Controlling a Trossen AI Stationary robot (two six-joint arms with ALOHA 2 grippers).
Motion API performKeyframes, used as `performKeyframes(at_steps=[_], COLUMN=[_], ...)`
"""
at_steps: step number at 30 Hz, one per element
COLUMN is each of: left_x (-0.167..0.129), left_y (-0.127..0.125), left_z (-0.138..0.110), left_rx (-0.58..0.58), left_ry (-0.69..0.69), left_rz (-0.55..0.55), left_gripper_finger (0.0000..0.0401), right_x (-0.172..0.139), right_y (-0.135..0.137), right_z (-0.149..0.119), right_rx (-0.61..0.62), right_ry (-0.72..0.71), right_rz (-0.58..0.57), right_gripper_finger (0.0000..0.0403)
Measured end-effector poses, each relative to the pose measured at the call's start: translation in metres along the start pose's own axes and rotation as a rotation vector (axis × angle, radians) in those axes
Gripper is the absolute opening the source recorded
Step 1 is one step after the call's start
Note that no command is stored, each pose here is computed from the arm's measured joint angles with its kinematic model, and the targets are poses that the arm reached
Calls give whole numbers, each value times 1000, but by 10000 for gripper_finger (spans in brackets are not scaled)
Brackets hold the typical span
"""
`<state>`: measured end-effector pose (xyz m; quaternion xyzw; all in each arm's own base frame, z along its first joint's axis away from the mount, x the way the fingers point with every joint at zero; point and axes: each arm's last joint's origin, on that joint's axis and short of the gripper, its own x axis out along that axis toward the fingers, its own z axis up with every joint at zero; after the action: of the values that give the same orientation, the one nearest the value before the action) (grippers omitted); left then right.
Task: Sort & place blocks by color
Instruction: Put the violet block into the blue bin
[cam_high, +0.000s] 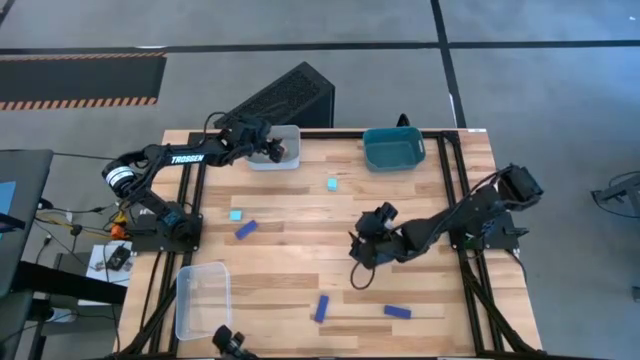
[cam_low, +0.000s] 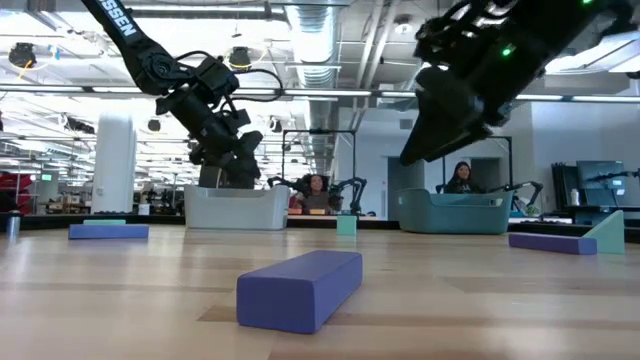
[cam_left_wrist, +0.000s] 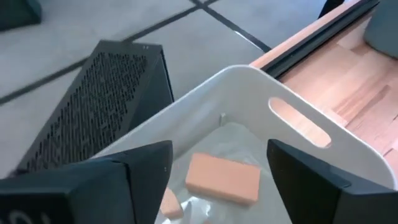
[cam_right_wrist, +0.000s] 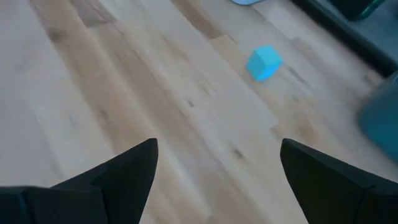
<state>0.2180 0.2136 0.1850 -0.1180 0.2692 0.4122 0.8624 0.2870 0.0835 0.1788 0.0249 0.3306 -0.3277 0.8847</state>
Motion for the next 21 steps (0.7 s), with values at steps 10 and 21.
performKeyframes(at_steps=[10, 21], left_x=[-4, -15], left_y=[-11, -46], left_z=[23, 34], left_rx=[76, 182], left_ry=[-238, -405], left_rz=[-280, -389], left_gripper_finger=[259, 259], right_x=[12, -39], right_y=[-20, -67], right_z=[26, 18], right_rx=[-18, 70], right_ry=[25, -29], right_rz=[-80, -185], right_gripper_finger=[360, 360])
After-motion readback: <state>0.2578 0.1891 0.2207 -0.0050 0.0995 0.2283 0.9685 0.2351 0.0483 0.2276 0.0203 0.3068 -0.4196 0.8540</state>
